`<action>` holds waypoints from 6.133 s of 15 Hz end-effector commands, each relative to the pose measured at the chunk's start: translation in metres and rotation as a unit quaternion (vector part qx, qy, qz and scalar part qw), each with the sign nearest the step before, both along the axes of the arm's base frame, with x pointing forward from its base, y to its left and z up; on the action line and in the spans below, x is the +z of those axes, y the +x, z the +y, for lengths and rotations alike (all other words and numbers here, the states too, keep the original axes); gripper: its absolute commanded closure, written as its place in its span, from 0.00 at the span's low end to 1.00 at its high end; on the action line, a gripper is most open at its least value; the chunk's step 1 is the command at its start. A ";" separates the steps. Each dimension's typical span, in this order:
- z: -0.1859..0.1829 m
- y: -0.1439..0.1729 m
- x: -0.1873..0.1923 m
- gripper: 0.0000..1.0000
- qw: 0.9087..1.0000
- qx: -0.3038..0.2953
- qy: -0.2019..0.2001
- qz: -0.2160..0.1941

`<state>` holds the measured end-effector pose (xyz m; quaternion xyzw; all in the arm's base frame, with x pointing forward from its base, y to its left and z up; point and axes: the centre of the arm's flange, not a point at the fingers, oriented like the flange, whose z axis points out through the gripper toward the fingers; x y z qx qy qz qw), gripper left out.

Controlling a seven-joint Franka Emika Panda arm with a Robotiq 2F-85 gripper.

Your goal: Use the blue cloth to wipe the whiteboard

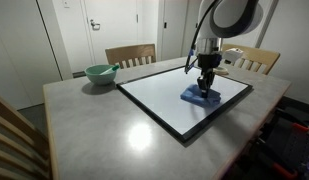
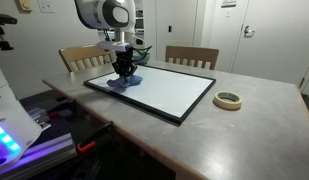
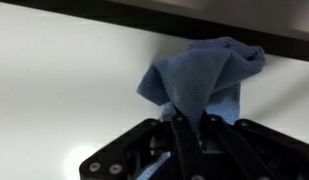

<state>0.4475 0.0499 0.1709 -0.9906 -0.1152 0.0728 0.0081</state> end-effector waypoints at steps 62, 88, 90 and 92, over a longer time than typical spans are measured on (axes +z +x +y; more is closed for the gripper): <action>-0.089 0.202 -0.020 0.97 0.996 0.028 -0.077 0.023; -0.068 0.113 -0.049 0.97 0.998 0.001 -0.008 -0.063; -0.067 0.101 -0.052 0.97 0.997 -0.008 0.002 -0.073; -0.064 0.087 -0.052 0.97 0.997 -0.016 0.011 -0.078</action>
